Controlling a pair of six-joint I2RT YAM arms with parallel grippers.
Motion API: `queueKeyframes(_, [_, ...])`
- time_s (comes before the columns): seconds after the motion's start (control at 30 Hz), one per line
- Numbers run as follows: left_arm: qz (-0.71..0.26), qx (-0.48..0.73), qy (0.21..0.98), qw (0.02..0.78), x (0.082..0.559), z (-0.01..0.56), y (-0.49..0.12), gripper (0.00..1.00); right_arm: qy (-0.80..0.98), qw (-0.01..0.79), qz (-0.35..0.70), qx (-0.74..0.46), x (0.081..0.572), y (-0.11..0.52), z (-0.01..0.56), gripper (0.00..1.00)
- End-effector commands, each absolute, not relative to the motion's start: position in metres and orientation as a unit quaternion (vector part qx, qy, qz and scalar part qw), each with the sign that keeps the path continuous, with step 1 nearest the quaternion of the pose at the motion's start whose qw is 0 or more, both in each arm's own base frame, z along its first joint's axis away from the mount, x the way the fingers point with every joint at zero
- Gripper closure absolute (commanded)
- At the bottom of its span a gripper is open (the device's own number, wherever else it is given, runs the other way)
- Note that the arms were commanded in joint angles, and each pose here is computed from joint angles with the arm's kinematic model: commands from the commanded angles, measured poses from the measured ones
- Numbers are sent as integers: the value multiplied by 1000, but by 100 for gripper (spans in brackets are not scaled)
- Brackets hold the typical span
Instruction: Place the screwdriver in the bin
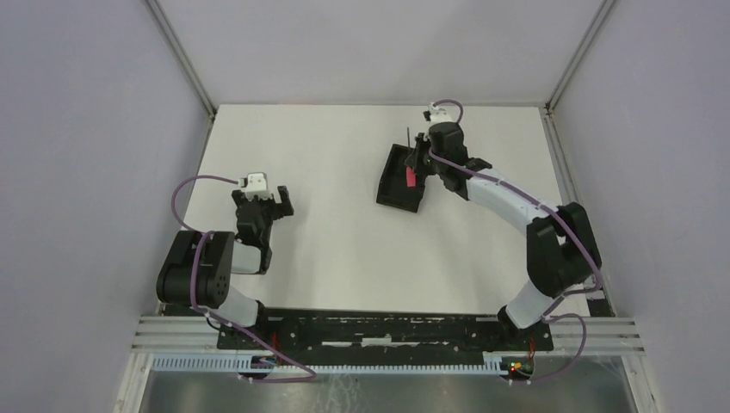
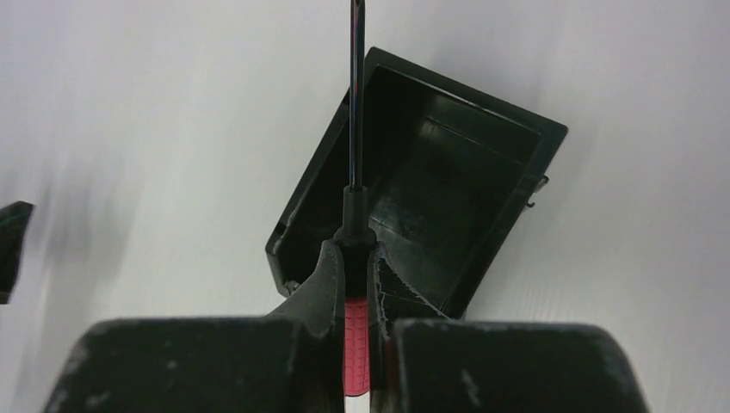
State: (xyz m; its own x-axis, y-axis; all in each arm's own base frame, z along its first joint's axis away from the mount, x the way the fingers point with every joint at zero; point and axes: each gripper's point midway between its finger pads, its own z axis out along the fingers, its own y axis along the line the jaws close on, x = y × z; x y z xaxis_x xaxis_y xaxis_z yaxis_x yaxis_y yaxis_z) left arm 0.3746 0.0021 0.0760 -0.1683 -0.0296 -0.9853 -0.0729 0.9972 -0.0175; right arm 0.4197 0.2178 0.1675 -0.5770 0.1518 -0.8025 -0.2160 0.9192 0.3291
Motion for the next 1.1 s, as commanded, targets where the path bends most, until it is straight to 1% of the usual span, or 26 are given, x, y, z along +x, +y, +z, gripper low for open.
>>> queueKeyframes(0.0, [20,-28,748,662,379,87,2,0,867,467,159,-66,443,235,155,100])
queueKeyframes(0.23, [21,-28,748,662,379,87,2,0,885,445,87,-105,453,232,121,100])
queueKeyframes(0.3, [20,-28,748,662,379,87,2,0,891,435,76,-105,450,229,110,91])
queueKeyframes(0.37, [21,-28,748,662,379,87,2,0,892,432,79,-104,448,229,105,77])
queueKeyframes(0.43, [20,-28,748,662,379,87,2,0,891,434,83,-104,447,231,105,67])
queueKeyframes(0.47, [20,-27,748,662,379,87,1,0,891,435,83,-103,448,232,107,59])
queueKeyframes(0.5, [20,-28,748,662,379,87,2,0,889,439,81,-102,450,231,111,53])
queueKeyframes(0.63, [20,-27,748,662,379,87,1,0,877,463,84,-96,458,234,137,52])
queueKeyframes(0.8, [20,-27,748,662,379,87,1,0,848,512,103,-89,459,236,196,52])
queueKeyframes(0.87, [20,-28,749,662,379,87,2,0,834,533,109,-90,455,234,218,49])
queueKeyframes(0.9, [21,-28,748,662,379,87,2,0,825,546,113,-93,452,232,231,45])
queueKeyframes(0.93, [20,-28,749,662,379,87,2,0,817,557,114,-98,448,229,241,31])
queueKeyframes(0.97, [21,-28,748,662,379,87,2,0,809,568,113,-103,445,226,251,14])
queueKeyframes(1.0, [20,-27,748,662,379,87,1,0,799,581,108,-111,440,221,260,2])
queueKeyframes(1.07, [20,-27,749,662,379,87,2,0,779,609,88,-119,431,207,277,2])
